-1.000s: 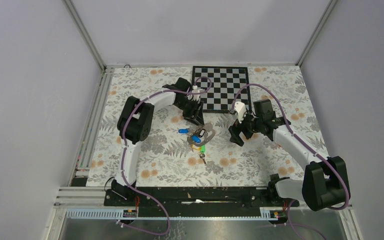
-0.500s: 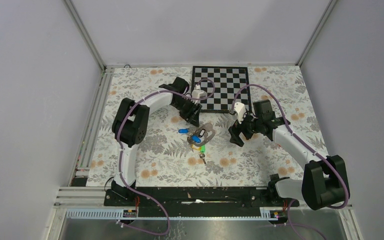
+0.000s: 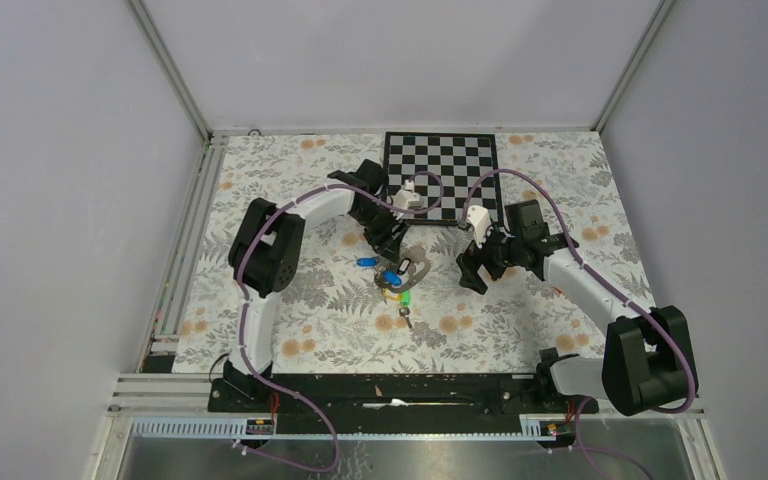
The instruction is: Put the keys on the keyring
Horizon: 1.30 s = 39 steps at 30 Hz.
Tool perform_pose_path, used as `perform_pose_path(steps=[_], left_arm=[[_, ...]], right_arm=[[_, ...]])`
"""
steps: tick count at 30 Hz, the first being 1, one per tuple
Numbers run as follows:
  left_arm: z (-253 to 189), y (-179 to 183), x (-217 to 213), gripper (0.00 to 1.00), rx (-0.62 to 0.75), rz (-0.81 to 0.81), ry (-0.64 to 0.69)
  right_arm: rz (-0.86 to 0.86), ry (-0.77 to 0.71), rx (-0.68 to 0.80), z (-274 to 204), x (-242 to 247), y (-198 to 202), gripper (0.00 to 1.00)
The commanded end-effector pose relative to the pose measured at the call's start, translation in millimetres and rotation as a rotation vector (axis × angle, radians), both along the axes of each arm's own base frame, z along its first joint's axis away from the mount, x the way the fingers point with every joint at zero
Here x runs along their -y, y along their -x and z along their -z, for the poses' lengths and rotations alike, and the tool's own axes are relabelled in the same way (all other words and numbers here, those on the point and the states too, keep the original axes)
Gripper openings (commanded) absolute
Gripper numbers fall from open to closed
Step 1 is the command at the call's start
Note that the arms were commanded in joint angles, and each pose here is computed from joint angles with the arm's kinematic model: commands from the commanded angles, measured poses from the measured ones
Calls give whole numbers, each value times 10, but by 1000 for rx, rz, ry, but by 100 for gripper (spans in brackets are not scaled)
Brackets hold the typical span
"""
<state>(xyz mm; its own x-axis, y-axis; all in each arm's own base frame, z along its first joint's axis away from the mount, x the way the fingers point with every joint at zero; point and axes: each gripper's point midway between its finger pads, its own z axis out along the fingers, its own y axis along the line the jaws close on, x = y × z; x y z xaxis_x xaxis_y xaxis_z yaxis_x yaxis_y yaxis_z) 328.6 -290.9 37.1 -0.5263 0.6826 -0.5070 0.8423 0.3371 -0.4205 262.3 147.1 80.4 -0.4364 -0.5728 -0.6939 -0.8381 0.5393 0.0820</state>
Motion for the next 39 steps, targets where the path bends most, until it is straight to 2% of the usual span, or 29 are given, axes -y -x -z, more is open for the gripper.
perform_pose_path(steps=[1, 17, 22, 25, 32, 36, 39], left_arm=[[-60, -60, 133, 53, 53, 8, 12], [84, -124, 132, 47, 188, -42, -91], [107, -77, 162, 38, 180, -46, -90], [106, -64, 162, 28, 177, -46, -89], [-58, -10, 175, 18, 162, -34, -66], [-161, 34, 163, 19, 147, -20, -48], [-200, 65, 135, 25, 128, -11, -43]], right_arm=[[5, 6, 14, -12, 14, -52, 99], [-2, 3, 15, -18, 11, -42, 99], [-1, 6, 11, -6, 16, -39, 99], [-2, 5, 10, -3, 12, -41, 99], [-3, 5, 1, 8, 9, -37, 99], [-6, 7, -6, 22, 9, -30, 99], [-7, 9, -10, 31, 10, -29, 99]])
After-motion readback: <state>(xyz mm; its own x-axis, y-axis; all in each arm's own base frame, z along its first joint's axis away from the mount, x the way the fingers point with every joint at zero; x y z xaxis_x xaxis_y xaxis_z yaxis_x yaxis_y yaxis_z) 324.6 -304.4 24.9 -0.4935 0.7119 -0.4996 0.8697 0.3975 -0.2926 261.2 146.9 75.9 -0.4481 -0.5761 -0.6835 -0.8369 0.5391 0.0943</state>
